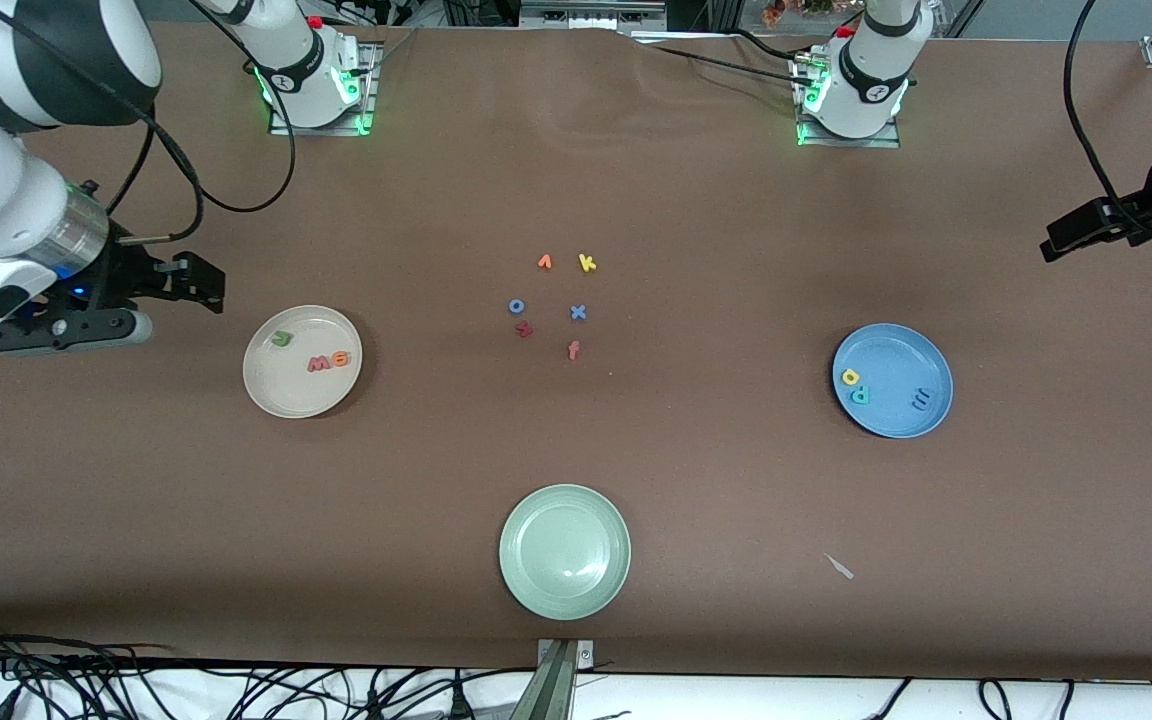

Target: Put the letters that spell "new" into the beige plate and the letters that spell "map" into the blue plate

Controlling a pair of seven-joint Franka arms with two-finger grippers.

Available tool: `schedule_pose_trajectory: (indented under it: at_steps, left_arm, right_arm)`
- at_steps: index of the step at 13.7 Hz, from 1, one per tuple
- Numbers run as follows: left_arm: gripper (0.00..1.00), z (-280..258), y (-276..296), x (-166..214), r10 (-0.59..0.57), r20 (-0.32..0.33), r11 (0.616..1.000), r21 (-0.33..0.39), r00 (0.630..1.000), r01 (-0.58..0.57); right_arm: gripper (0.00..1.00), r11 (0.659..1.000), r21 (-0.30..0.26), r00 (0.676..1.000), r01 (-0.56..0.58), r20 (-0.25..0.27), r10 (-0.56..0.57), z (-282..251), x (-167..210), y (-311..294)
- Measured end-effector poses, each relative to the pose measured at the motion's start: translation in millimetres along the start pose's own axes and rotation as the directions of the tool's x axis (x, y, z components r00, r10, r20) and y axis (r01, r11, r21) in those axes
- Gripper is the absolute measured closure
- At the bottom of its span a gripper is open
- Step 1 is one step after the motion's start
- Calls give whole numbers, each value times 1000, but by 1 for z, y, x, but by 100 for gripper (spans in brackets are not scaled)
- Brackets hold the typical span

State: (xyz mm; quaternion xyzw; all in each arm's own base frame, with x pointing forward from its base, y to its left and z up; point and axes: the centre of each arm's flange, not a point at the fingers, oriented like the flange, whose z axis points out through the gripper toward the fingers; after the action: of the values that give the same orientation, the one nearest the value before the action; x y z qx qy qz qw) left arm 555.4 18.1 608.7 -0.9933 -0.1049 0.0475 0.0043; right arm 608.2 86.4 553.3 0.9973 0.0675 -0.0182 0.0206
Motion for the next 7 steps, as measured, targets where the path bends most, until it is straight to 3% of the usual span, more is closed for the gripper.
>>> schedule_pose_trajectory:
  at_steps: [7]
  left_arm:
    - [0,0,0,0,1,1,1000,0,1000,-1]
  right_arm:
    - [0,999,34,1000,8,-12,-8,-20,-2,2]
